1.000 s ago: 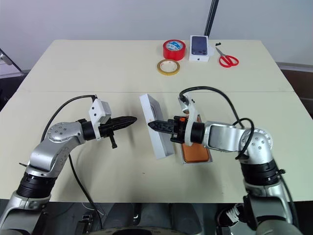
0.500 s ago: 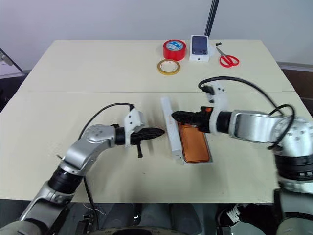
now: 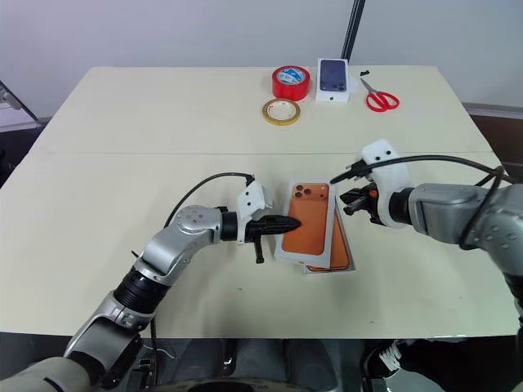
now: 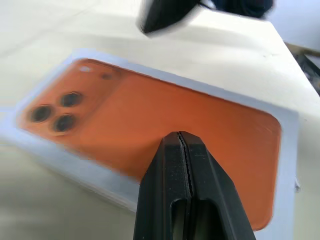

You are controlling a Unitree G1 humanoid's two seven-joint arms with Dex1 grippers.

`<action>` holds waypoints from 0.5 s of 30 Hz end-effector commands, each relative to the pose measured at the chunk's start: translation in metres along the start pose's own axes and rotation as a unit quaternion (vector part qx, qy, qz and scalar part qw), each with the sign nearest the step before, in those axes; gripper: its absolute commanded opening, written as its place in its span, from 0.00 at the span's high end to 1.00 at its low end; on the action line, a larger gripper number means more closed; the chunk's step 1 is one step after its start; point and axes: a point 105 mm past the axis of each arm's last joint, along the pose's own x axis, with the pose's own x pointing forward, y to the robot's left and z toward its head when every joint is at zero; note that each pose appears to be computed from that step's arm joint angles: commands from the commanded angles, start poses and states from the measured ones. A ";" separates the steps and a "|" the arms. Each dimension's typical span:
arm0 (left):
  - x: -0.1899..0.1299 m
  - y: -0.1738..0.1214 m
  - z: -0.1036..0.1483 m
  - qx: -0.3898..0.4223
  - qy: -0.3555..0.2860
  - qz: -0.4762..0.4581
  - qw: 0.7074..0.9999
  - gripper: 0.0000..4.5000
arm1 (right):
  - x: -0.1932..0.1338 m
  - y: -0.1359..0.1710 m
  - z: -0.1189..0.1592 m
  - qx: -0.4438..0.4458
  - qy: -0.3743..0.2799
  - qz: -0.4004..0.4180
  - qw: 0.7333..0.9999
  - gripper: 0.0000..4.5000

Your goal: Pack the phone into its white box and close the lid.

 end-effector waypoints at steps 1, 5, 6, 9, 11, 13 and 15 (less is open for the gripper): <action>-0.017 0.018 0.012 0.002 -0.006 0.052 0.999 1.00 | 0.000 -0.003 0.003 -0.062 -0.015 -0.011 0.998 0.99; -0.033 0.037 -0.002 -0.007 0.047 0.100 0.994 1.00 | 0.005 0.001 0.002 -0.080 -0.019 0.003 0.997 0.99; -0.033 0.037 -0.008 -0.007 0.066 0.100 0.993 1.00 | 0.006 0.002 0.002 -0.085 -0.019 0.006 0.996 0.99; -0.028 0.030 -0.020 0.001 0.101 0.079 0.992 1.00 | 0.009 0.004 0.002 -0.094 -0.019 0.014 0.995 0.99; -0.021 0.024 -0.024 0.006 0.113 0.058 0.992 1.00 | 0.010 0.007 0.001 -0.098 -0.017 0.021 0.995 0.99; -0.014 0.018 -0.026 0.011 0.122 0.039 0.992 1.00 | 0.011 0.009 0.001 -0.104 -0.016 0.027 0.994 0.99; -0.004 0.011 -0.028 0.022 0.127 0.018 0.991 1.00 | 0.012 0.012 0.001 -0.109 -0.016 0.033 0.993 0.99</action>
